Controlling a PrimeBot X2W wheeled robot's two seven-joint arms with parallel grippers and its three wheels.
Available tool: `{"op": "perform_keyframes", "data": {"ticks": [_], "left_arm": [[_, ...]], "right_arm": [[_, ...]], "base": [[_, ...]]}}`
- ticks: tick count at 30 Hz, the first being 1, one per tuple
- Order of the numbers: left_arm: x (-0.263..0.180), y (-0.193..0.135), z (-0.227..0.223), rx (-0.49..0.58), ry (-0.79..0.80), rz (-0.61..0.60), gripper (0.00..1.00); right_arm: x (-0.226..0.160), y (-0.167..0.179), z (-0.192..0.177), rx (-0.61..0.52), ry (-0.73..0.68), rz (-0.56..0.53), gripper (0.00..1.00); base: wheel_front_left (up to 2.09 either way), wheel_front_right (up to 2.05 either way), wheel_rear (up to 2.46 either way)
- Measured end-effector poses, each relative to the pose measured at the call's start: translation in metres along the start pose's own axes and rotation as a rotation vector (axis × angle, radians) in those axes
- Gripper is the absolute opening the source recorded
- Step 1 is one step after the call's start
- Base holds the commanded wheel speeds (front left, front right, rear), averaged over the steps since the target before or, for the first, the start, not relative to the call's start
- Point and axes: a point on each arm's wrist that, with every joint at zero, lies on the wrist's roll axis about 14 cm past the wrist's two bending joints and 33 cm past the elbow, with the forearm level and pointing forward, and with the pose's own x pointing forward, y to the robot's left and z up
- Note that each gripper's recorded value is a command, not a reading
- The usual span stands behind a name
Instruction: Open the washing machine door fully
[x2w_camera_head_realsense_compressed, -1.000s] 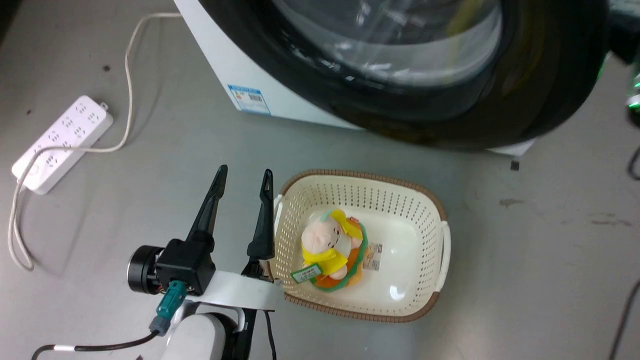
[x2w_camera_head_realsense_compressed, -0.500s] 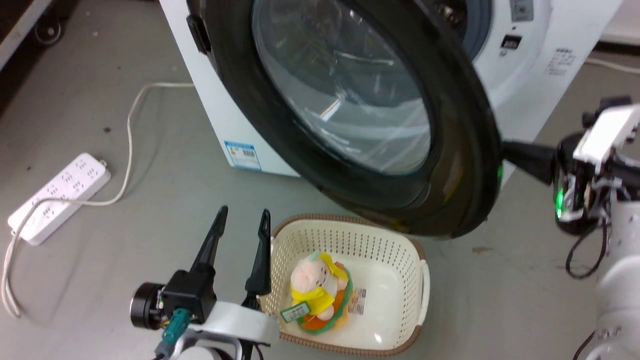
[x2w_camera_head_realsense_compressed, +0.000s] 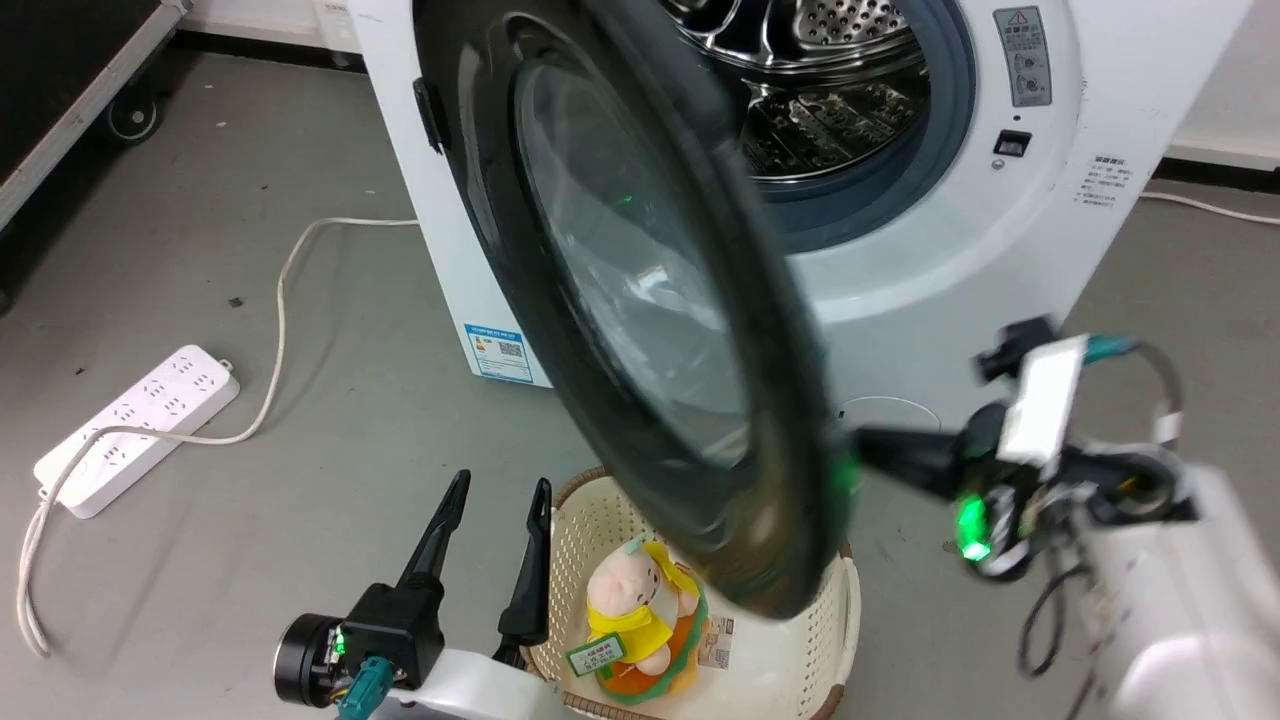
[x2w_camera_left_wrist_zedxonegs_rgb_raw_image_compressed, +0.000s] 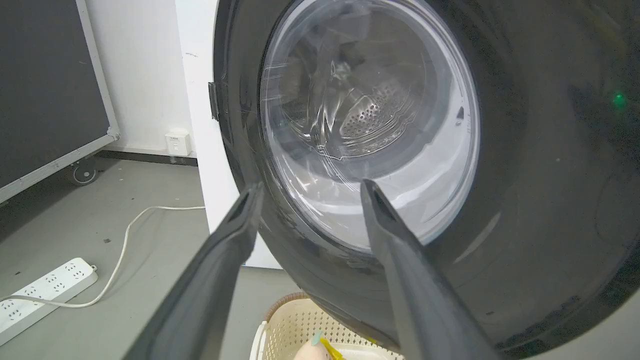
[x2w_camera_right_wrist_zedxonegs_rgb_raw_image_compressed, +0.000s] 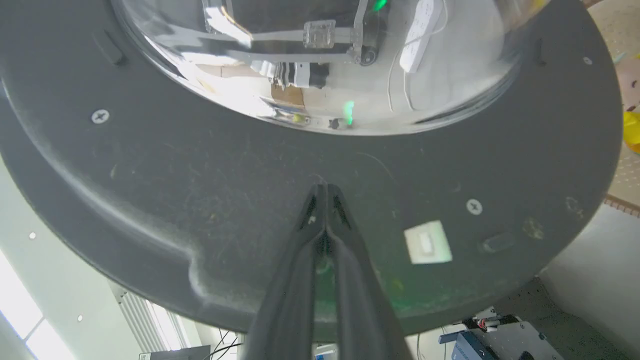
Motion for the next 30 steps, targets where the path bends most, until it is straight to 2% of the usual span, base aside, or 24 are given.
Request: {"op": "perform_keyframes", "data": {"ticks": [9,13,14,15,18,23,27,30], "left_arm": [[-0.011,0.003,-0.001,-0.004,0.007,0.01,1.0],[-0.013,0.005,0.001,-0.004,-0.001,0.017,1.0],[-0.014,0.006,0.002,-0.005,-0.002,0.019,1.0],[-0.015,0.006,0.002,-0.005,-0.002,0.019,1.0],[-0.017,0.004,0.001,-0.008,-0.002,0.015,1.0],[-0.016,0.0,0.007,-0.013,-0.02,0.0,1.0],[-0.015,-0.002,0.007,-0.025,-0.023,-0.004,1.0],[-0.012,-0.005,0.009,-0.029,-0.03,-0.014,1.0]], "right_arm": [[0.037,0.005,-0.073,-0.016,0.132,0.079,0.0],[0.041,0.011,-0.076,-0.041,0.079,0.096,0.0],[0.04,0.012,-0.071,-0.055,0.041,0.093,0.25],[0.036,0.013,-0.064,-0.073,-0.002,0.086,1.0],[0.014,0.018,-0.034,-0.164,-0.165,0.055,1.0],[-0.047,0.04,0.017,-0.463,-0.537,-0.041,1.0],[-0.098,0.05,0.03,-0.762,-0.775,-0.168,1.0],[-0.13,0.047,0.03,-0.94,-0.907,-0.255,1.0]], "base": [[0.0,0.0,0.0],[0.0,0.0,0.0],[0.0,0.0,0.0],[0.0,0.0,0.0],[0.0,0.0,0.0],[0.0,0.0,0.0],[0.0,0.0,0.0],[0.0,0.0,0.0]]}}
